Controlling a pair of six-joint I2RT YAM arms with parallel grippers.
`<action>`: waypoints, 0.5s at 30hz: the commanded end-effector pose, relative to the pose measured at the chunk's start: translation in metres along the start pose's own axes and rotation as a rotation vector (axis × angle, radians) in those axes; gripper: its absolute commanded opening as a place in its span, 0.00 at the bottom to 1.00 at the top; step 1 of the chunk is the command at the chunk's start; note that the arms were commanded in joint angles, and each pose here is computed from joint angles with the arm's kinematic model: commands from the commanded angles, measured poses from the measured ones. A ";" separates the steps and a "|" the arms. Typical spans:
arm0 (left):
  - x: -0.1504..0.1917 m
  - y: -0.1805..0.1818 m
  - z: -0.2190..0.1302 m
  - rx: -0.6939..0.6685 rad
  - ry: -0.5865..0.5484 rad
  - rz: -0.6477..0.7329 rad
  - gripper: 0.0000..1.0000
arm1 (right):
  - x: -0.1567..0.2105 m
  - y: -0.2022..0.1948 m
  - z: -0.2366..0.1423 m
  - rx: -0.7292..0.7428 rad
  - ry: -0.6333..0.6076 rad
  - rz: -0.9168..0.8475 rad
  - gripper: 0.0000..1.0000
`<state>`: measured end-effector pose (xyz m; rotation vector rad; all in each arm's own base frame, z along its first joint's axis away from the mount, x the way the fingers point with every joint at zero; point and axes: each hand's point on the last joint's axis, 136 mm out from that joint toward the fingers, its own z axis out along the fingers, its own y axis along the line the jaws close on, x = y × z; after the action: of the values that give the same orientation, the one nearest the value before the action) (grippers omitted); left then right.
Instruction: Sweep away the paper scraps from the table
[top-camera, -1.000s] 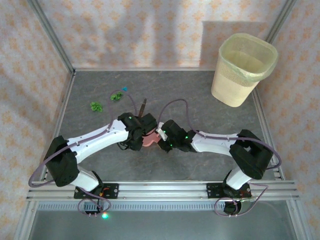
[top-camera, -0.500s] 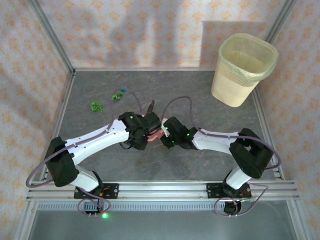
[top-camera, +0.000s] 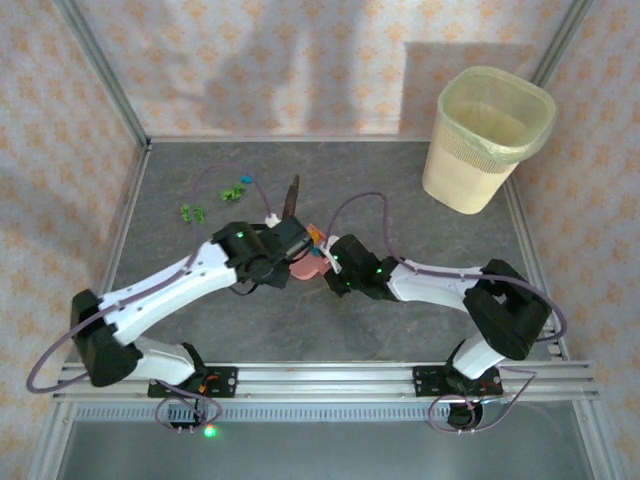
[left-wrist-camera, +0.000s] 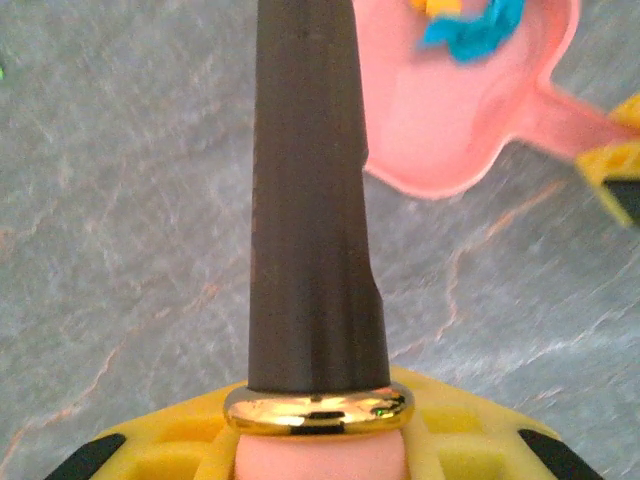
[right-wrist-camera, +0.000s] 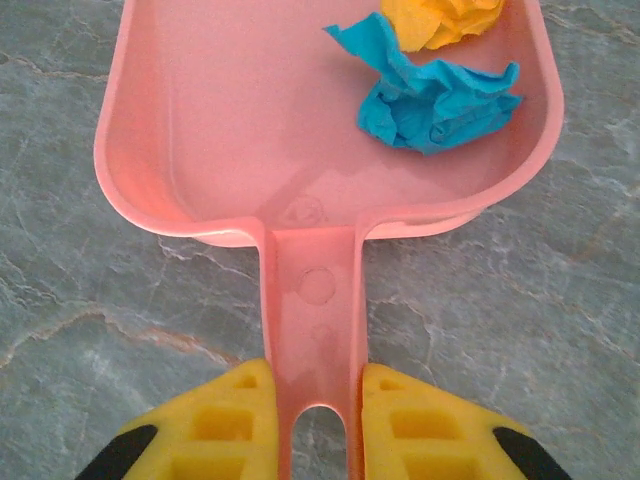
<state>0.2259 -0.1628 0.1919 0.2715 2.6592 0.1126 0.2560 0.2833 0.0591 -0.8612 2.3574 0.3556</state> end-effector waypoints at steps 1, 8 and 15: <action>-0.022 0.006 -0.010 0.031 -0.199 -0.147 0.00 | 0.002 -0.015 -0.009 0.068 -0.029 0.019 0.00; -0.026 0.009 0.001 0.119 -0.383 -0.328 0.00 | -0.007 -0.022 -0.024 0.094 -0.135 0.033 0.00; -0.021 0.035 0.015 0.035 -0.530 -0.404 0.00 | -0.012 -0.032 -0.037 0.140 -0.217 0.043 0.00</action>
<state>0.2383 -0.1396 0.1598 -0.0654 2.3388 -0.0971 0.2534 0.2543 0.0738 -0.7675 2.2539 0.3029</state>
